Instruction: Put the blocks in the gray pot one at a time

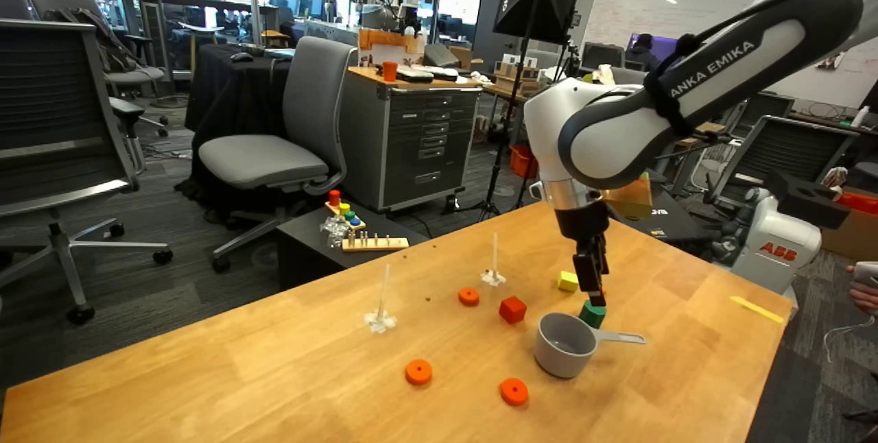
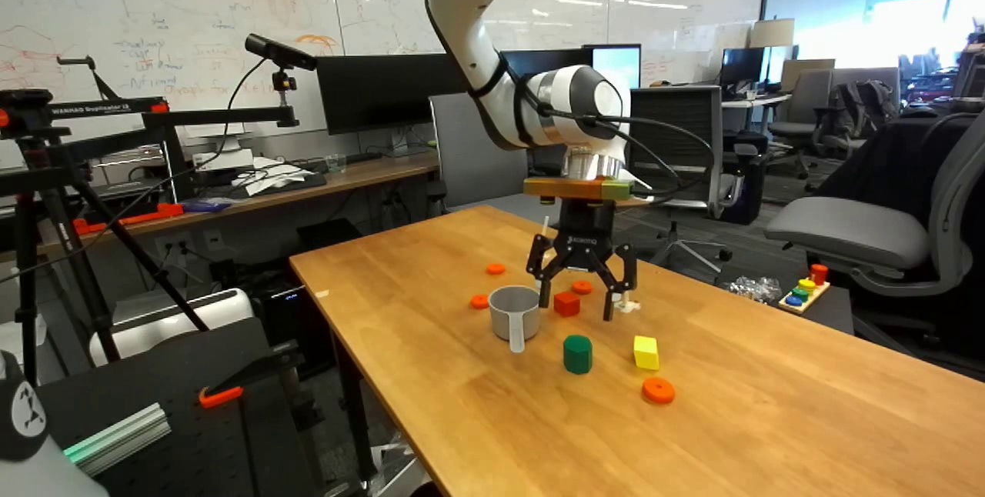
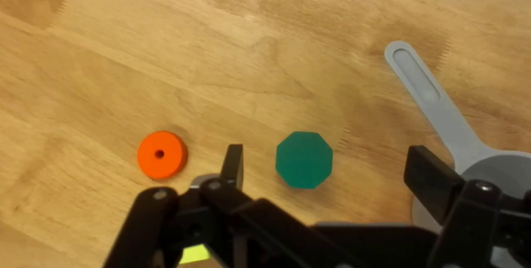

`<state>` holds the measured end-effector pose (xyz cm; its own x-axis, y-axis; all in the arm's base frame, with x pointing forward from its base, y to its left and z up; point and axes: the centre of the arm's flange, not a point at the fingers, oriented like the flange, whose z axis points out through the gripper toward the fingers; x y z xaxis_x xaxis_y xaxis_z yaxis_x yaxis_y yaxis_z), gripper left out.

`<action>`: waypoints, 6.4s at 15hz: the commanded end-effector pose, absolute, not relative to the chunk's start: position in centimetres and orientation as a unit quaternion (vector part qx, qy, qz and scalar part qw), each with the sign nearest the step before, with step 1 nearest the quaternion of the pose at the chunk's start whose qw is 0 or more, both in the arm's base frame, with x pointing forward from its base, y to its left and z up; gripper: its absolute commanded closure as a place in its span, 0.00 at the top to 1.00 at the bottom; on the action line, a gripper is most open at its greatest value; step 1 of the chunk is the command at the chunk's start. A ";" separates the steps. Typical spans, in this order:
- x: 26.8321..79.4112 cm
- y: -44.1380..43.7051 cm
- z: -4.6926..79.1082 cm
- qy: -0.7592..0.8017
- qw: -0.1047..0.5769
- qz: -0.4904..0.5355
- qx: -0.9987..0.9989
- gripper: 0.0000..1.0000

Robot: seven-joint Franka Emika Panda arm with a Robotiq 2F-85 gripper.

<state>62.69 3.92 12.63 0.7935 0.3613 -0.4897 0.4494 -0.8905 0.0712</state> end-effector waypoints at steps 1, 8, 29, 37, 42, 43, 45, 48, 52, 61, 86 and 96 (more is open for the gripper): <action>62.8 2.6 10.8 0.204 0.086 -0.236 0.946 1.00; 62.4 1.2 8.3 0.197 0.074 -0.239 0.948 1.00; 61.5 4.1 8.8 0.222 0.068 -0.204 0.951 0.18; 60.0 9.8 16.1 0.254 0.046 -0.157 0.953 0.18; 59.4 10.0 18.3 0.255 0.044 -0.149 0.954 0.18; 59.1 10.1 18.2 0.255 0.042 -0.151 0.954 0.18; 58.6 10.4 17.3 0.257 0.040 -0.159 0.952 0.18; 58.0 11.5 15.7 0.261 0.038 -0.172 0.949 0.18; 57.7 13.8 14.6 0.274 0.039 -0.177 0.945 0.18; 58.5 15.9 13.7 0.279 0.049 -0.182 0.941 0.83; 74.6 -0.7 13.1 0.284 0.166 -0.221 0.918 1.00; 74.5 1.5 8.1 0.352 0.119 -0.238 0.897 1.00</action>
